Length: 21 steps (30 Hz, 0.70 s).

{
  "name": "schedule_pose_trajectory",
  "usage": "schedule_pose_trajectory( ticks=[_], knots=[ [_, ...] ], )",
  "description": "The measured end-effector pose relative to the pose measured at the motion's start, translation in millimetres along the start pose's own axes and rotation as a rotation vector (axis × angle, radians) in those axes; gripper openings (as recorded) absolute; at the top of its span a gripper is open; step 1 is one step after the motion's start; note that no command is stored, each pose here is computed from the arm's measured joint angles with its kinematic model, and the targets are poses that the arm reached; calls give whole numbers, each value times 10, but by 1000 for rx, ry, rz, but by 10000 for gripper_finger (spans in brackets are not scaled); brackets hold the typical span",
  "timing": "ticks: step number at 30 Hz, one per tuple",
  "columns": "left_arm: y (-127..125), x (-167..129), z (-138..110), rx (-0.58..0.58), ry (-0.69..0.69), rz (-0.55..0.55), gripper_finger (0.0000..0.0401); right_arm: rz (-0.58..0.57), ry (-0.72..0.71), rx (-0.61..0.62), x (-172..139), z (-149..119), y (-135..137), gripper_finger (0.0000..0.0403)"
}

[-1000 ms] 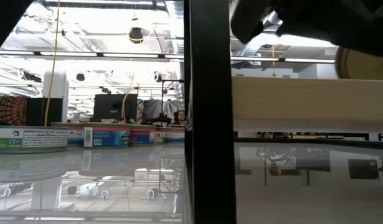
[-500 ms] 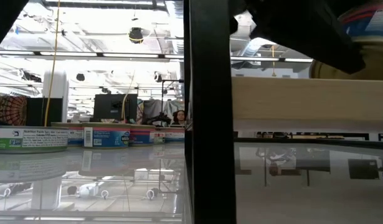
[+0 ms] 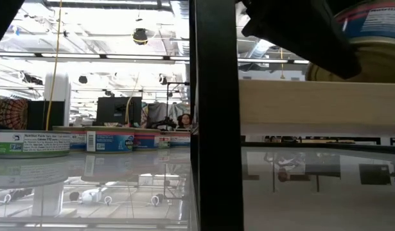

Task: Stack canned seafood by type on shelf
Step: Put the blue pink tuna can on the shelf

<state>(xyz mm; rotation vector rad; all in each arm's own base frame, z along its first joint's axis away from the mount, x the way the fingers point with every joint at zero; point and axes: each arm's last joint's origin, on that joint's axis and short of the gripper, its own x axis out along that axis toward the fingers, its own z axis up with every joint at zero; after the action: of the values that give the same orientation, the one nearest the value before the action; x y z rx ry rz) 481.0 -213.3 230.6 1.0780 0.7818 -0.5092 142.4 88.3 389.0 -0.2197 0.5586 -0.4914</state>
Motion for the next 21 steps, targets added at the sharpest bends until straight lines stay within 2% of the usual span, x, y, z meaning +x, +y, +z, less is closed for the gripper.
schedule_pose_trajectory(
  ticks=[4, 9, 21],
  knots=[
    [12, -47, 24, -13, 0, 10, 231, 0, 0, 0, 0, 0, 0, 286],
    [120, -179, 80, -149, -55, 43, 235, 0, 0, 0, 0, 0, 0, 286],
    [115, -202, 95, -182, -62, 43, 326, 0, 0, 0, 0, 0, 0, 286]
  ],
)
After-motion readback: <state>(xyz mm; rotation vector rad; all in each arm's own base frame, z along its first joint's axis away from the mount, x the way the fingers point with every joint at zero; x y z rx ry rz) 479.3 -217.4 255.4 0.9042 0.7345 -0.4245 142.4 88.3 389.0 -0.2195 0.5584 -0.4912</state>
